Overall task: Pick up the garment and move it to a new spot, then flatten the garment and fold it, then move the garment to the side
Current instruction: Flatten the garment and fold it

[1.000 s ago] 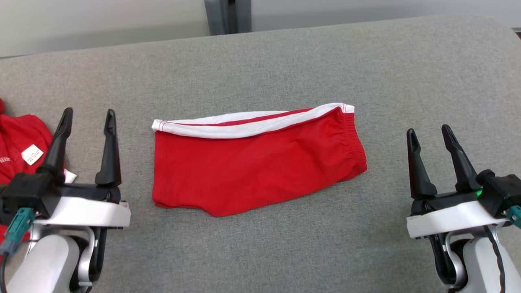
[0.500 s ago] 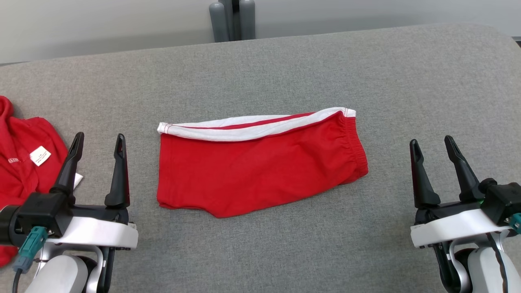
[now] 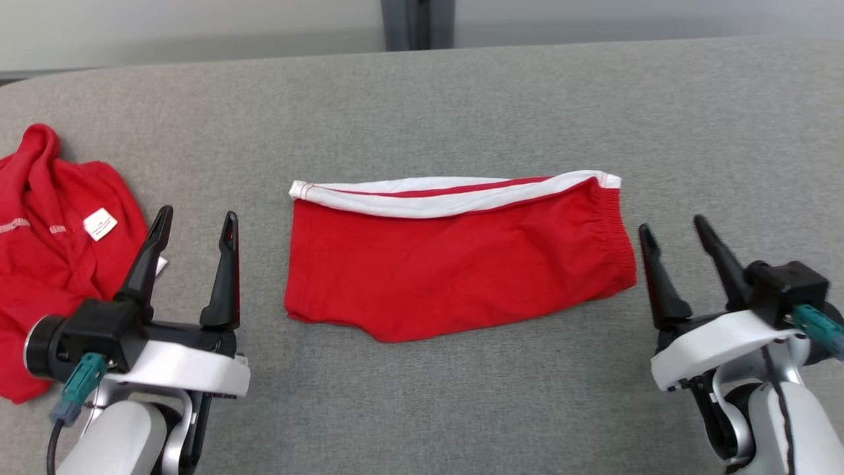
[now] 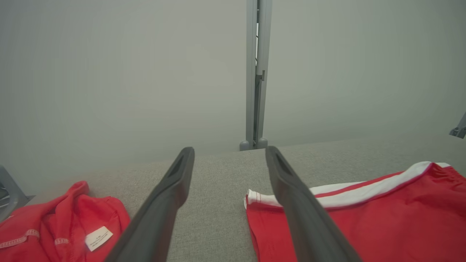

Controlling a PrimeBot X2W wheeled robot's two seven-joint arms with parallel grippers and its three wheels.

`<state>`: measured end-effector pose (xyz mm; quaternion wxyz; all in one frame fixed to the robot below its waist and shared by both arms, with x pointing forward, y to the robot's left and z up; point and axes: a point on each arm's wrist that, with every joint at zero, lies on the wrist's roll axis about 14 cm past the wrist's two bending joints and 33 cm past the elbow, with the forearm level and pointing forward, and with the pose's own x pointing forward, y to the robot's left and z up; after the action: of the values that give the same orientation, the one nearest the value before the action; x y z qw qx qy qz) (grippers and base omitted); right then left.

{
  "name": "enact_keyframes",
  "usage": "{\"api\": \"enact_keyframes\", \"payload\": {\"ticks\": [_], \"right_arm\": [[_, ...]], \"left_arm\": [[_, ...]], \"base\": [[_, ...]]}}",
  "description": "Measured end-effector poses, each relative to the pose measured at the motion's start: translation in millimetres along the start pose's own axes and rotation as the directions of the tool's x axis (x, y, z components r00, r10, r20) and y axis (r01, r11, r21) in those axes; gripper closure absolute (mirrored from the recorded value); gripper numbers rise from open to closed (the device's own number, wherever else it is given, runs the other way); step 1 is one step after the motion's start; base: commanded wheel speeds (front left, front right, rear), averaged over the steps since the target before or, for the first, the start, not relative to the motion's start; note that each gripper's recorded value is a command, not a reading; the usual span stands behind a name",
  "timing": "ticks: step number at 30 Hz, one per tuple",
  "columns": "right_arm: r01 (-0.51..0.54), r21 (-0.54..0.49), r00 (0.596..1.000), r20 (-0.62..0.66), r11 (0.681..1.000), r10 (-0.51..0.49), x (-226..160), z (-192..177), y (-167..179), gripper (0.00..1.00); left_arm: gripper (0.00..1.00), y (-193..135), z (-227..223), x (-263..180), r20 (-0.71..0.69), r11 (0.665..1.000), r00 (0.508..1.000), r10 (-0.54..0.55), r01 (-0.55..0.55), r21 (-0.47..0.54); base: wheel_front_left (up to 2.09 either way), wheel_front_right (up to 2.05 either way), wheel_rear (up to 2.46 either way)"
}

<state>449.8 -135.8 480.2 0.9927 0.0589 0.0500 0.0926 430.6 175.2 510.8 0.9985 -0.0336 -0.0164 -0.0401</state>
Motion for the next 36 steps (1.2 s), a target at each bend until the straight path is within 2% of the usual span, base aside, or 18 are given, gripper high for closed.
{"api": "enact_keyframes", "payload": {"ticks": [5,11,18,19,20,21,22,29,36], "right_arm": [[-0.041,0.017,0.981,-0.189,0.999,0.044,13.5,-51.3,13.9,0.0],[-0.034,0.059,0.942,-0.333,0.998,0.052,15.1,-98.4,15.6,0.0],[-0.044,0.15,0.919,-0.38,0.988,0.099,19.7,-113.8,28.1,0.01],[-0.044,0.15,0.919,-0.38,0.988,0.099,19.7,-113.8,28.1,0.51],[-0.049,0.166,0.92,-0.377,0.985,0.11,20.7,-112.9,31.1,0.62],[-0.051,0.183,0.918,-0.378,0.982,0.118,20.4,-113.2,33.6,0.85],[-0.053,0.203,0.918,-0.375,0.978,0.128,20.0,-112.7,36.4,1.0],[-0.028,0.239,0.935,-0.337,0.971,0.111,19.2,-104.2,31.7,1.0],[0.14,0.231,0.945,-0.322,0.963,-0.06,4.1,-101.5,-30.3,1.0]], "left_arm": [[0.0,0.1,-15.6,4.4,-0.038,1.0,0.999,-0.008,0.008,-0.018],[0.0,6.2,-28.8,7.7,-0.07,1.0,0.998,0.001,-0.002,-0.012],[0.0,5.0,-33.1,13.0,-0.074,1.0,0.997,-0.011,0.01,-0.006],[0.0,5.0,-33.1,13.0,-0.074,1.0,0.997,-0.011,0.01,-0.006],[0.0,4.1,-32.6,14.1,-0.072,1.0,0.997,-0.013,0.013,-0.005],[0.0,3.0,-33.1,14.4,-0.072,1.0,0.997,-0.016,0.016,-0.006],[0.0,2.2,-33.9,14.7,-0.073,1.0,0.997,-0.018,0.018,-0.006],[0.0,-4.1,-34.6,19.2,-0.07,0.999,0.997,-0.037,0.036,-0.012],[0.0,-11.4,-35.1,23.4,-0.069,0.998,0.996,-0.061,0.059,-0.023]], "base": [[0.0,0.0,0.0],[0.0,0.0,0.0],[0.0,0.0,0.0],[0.0,0.0,0.0],[0.0,0.0,0.0],[0.0,0.0,0.0],[0.0,0.0,0.0],[0.0,0.0,0.0],[0.0,0.0,0.0]]}}
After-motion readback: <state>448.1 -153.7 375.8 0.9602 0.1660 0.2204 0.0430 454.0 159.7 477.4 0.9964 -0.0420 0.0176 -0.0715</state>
